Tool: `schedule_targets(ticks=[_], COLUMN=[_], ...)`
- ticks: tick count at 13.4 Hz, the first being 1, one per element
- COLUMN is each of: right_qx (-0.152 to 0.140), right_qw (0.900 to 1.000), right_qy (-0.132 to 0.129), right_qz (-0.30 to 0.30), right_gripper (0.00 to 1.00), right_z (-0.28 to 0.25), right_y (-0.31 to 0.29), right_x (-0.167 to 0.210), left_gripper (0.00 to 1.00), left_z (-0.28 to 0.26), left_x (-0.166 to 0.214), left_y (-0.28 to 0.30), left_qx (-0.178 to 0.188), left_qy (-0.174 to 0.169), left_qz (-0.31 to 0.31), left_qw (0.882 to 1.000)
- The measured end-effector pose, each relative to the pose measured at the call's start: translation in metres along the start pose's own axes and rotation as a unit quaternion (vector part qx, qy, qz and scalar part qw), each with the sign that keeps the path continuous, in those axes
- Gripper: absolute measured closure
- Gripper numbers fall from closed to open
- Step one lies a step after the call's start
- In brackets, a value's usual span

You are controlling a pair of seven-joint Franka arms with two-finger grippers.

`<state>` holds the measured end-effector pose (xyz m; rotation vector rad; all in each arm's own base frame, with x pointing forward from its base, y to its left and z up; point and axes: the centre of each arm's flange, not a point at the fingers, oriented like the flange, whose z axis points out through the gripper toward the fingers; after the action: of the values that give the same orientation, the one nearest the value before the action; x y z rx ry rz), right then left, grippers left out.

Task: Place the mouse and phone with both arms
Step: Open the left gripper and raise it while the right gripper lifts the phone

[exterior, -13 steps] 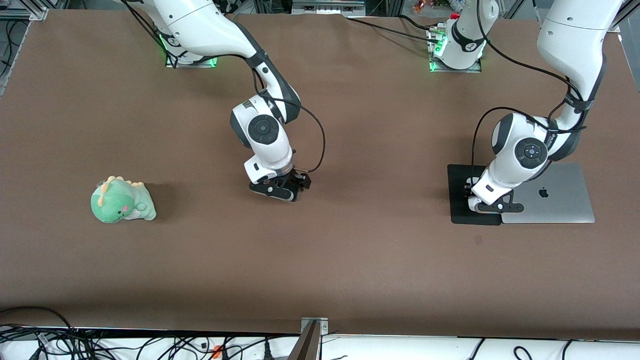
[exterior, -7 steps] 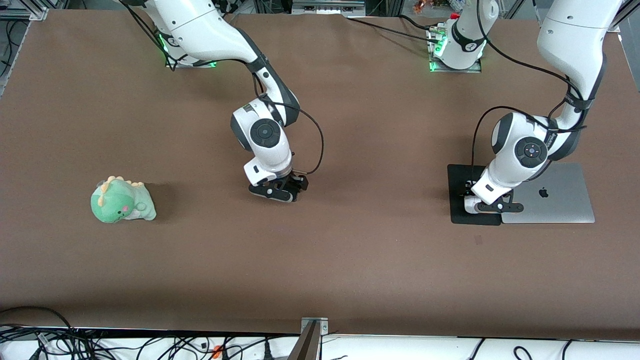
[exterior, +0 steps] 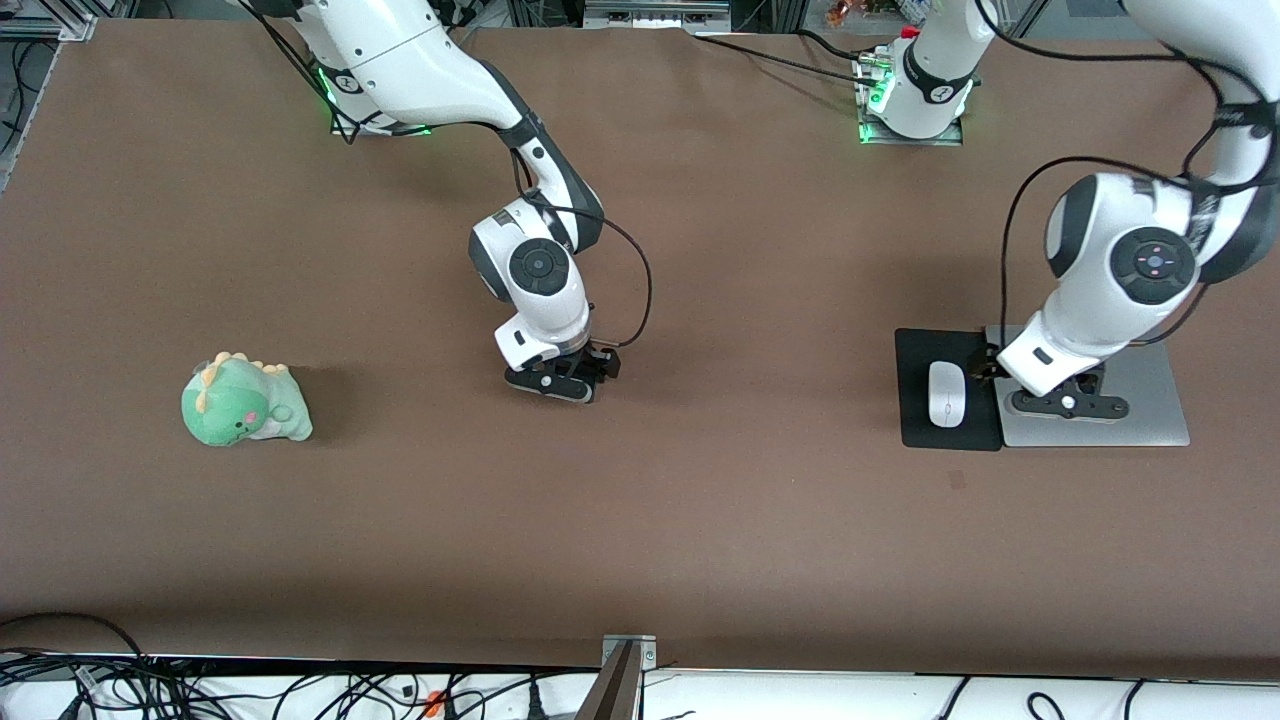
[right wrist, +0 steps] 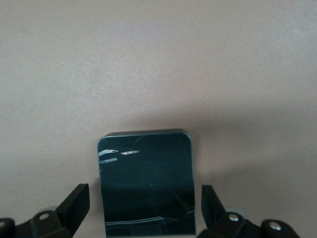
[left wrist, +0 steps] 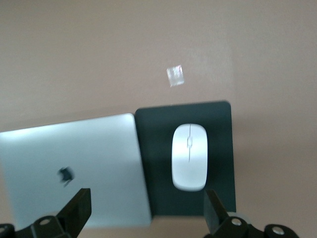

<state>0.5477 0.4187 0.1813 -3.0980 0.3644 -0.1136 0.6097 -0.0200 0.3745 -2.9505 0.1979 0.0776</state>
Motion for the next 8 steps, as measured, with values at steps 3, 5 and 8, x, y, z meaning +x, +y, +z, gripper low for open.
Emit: schedule_targets(ticks=[3, 5, 8], right_qx=[-0.003, -0.004, -0.004], right_qw=[1.0, 1.0, 1.0], right_qy=[-0.002, -0.003, -0.002], right_qz=[-0.003, -0.003, -0.007], right_gripper=[0.0, 0.04, 0.21], right_z=[0.007, 0.009, 0.009], right_y=[-0.001, -0.001, -0.001], right_x=[-0.004, -0.005, -0.004], left_gripper=[0.0, 0.0, 0.0], left_z=[-0.079, -0.139, -0.183], left_x=[-0.001, -0.009, -0.013], left_y=[-0.011, -0.014, 0.007], left_qx=[0.003, 0.0, -0.003], left_qy=[-0.069, -0.094, -0.081], left_qz=[0.004, 0.002, 0.019], left_qw=[0.998, 0.996, 0.996])
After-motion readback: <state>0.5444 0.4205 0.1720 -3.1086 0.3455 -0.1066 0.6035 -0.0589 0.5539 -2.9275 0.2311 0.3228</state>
